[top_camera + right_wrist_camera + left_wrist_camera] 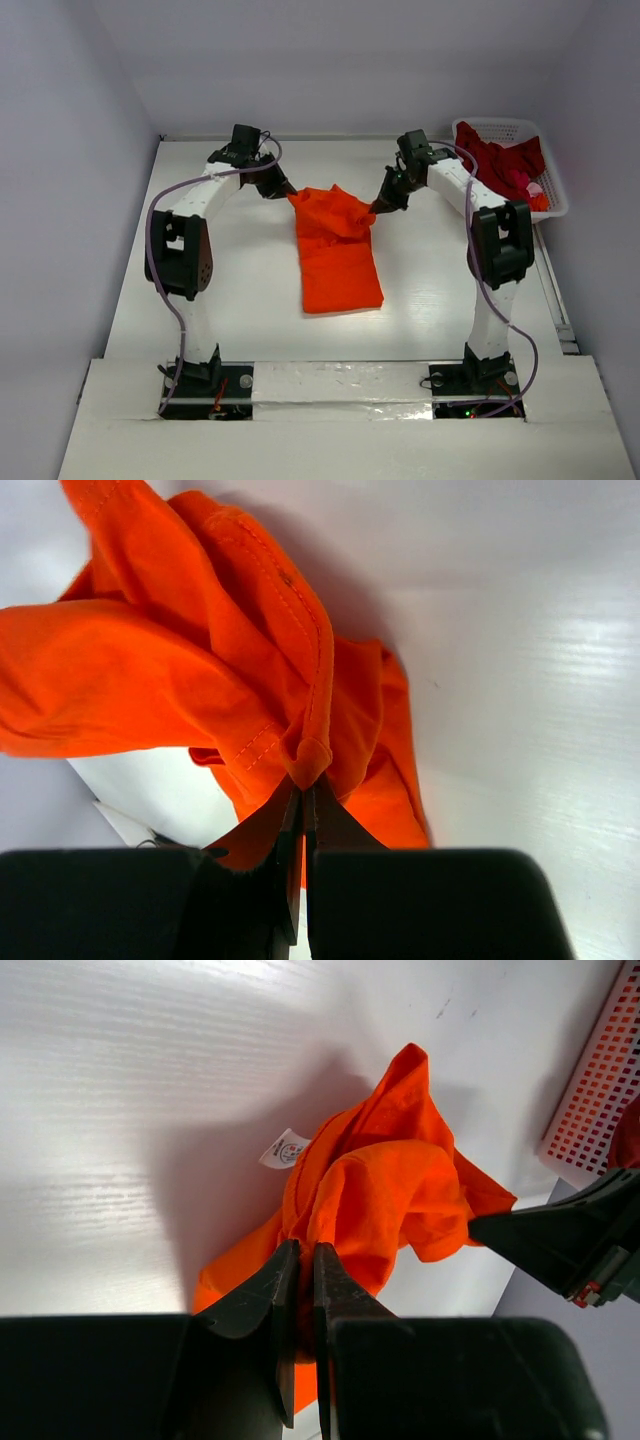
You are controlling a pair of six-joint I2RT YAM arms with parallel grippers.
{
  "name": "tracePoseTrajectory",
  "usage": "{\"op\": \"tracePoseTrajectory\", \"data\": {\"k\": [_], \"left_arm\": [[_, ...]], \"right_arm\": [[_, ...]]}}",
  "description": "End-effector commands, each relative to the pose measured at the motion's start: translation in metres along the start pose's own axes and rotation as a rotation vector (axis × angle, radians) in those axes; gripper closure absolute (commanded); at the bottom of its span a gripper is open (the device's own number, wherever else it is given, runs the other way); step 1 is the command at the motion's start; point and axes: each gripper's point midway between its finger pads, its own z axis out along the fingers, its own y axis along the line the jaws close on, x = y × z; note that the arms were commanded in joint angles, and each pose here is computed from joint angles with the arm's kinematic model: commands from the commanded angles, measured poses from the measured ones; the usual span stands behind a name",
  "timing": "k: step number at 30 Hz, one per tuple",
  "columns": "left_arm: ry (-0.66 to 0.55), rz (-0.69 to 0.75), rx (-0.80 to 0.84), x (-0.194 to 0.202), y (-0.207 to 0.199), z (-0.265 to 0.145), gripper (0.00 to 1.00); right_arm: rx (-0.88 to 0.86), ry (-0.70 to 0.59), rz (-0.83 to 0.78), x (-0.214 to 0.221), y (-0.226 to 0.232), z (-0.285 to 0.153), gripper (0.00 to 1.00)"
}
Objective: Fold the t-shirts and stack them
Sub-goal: Grab one side of the 2/3 rectangular tshirt with both arms, then fold the long partially folded tshirt into a neat square
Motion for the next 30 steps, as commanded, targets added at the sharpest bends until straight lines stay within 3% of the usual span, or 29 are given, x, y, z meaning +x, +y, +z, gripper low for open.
{"op": "tracePoseTrajectory", "data": {"k": [1, 16, 30], "left_arm": [[-0.013, 0.049, 0.037, 0.011, -0.02, -0.027, 1.0], [-0.004, 0.07, 0.017, 0.033, -0.018, -0.039, 1.0], [-0.019, 0.094, 0.012, 0.055, -0.019, -0.071, 1.0]], "right_arm": [[-0.077, -0.064, -0.067, 0.001, 0.024, -0.029, 1.0], [-0.101, -0.055, -0.096, 0.024, 0.029, -0.044, 1.0], [-0.082, -0.051, -0.198, 0.075, 0.038, -0.063, 1.0]]}}
